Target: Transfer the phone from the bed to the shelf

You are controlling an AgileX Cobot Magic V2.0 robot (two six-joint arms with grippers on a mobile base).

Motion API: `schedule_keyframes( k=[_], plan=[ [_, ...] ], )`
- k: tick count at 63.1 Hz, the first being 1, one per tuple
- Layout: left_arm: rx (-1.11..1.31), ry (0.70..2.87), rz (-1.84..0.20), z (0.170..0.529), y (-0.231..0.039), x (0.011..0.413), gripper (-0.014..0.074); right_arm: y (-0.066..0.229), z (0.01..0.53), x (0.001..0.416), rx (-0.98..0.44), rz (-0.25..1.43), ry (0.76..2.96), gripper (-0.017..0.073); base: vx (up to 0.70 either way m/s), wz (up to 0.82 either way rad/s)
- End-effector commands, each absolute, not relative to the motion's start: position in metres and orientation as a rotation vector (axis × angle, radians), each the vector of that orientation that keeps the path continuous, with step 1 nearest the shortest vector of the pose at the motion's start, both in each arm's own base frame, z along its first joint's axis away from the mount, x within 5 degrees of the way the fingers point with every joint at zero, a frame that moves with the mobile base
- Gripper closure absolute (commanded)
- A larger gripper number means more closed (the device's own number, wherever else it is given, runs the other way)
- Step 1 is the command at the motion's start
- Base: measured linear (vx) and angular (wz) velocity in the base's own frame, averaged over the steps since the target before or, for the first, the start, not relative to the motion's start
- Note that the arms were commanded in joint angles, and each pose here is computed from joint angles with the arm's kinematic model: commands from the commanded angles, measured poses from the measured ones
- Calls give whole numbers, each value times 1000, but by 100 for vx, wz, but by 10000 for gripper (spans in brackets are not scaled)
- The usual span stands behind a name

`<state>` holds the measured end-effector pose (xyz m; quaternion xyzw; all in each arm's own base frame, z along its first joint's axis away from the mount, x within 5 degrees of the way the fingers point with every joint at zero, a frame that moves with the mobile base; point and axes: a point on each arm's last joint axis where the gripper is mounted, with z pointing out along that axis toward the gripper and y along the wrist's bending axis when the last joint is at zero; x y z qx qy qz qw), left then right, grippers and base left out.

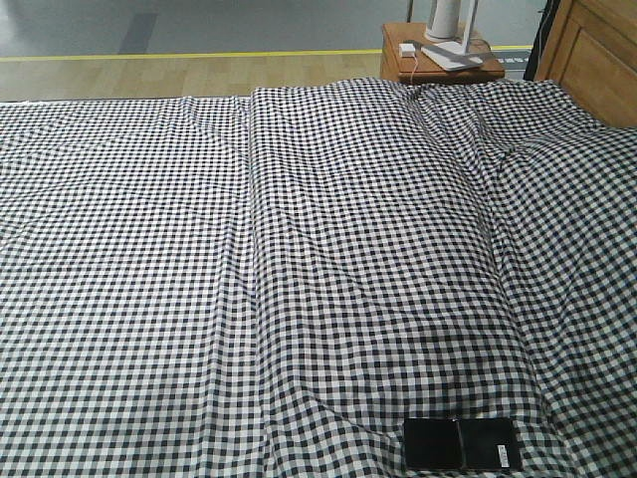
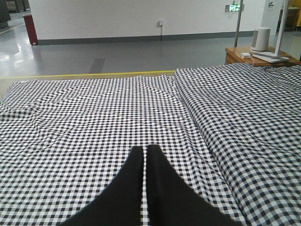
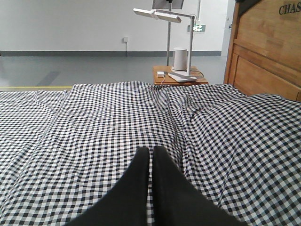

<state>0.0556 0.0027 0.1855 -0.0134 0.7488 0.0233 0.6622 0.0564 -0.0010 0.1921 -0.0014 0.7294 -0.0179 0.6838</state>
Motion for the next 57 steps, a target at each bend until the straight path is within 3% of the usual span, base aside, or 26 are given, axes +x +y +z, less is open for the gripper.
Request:
schedule_keyframes(
  k=[1, 57],
  plan=[
    [-38, 1622, 49, 190, 3, 56, 592, -2, 196, 56, -10, -66, 1566, 564, 0, 0],
    [-38, 1622, 49, 190, 3, 56, 592, -2, 196, 56, -10, -66, 1566, 564, 0, 0]
  ],
)
